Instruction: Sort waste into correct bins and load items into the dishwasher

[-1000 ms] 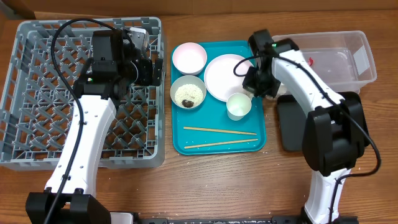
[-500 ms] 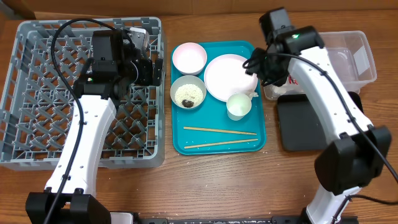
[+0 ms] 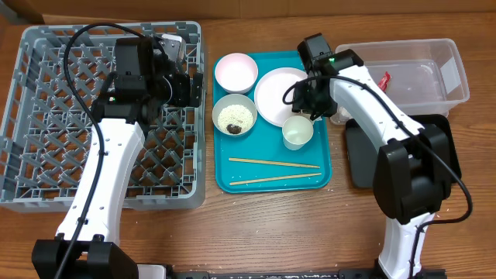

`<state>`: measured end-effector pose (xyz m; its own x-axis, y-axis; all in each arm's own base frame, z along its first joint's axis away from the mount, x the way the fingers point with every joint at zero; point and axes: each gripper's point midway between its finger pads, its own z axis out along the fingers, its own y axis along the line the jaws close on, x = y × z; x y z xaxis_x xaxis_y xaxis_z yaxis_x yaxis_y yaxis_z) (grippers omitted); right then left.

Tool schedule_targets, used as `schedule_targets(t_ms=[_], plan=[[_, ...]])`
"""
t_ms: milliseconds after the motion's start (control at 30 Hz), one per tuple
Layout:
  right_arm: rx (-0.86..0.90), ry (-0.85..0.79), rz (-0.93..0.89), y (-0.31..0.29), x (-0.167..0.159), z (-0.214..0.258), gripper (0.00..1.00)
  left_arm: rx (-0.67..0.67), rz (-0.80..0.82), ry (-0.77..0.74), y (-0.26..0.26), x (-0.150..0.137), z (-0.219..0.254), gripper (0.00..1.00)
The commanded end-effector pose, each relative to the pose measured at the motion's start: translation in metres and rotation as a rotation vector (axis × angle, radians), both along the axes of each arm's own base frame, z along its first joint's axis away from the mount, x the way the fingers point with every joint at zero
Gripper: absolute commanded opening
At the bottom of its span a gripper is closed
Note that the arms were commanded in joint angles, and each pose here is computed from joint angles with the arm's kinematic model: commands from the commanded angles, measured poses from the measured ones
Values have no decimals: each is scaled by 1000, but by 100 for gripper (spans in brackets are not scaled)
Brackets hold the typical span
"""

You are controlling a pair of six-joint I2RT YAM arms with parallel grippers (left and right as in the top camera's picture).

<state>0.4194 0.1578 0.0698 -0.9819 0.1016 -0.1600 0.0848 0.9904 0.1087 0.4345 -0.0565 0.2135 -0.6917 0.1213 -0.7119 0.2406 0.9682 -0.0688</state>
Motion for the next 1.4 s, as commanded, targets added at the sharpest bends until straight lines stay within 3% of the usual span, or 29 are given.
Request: schedule_targets(t_ms=[0,133,333,500,667,700,900,1133,1267,1300,1367], plan=[[-42,3,70,-4,2,-12,56,8,-2,-22,1,3,8,100],[-61,18,83,-7,2,-21,67,8,-2,-22,1,3,8,100],[-67,42,83,-7,0,-31,64,8,-2,-22,1,3,8,100],[-67,42,83,-7,0,-32,45,8,-2,-22,1,3,8,100],[-63,27,83,-5,5,-33,6,8,-2,-22,1,3,8,100],[-61,21,83,-5,6,-33,4,8,-2,-22,1,3,8,100],[-43,-36,71,-5,20,8,4,8,-2,-22,1,3,8,100],[7,-211,28,-20,32,126,4,8,-2,-22,1,3,8,100],[7,-218,2,-35,26,143,4,8,-2,-22,1,3,8,100],[0,-194,-3,-38,22,139,7,8,-2,-22,1,3,8,100],[-7,-137,1,-39,14,126,37,8,-2,-22,1,3,8,100]])
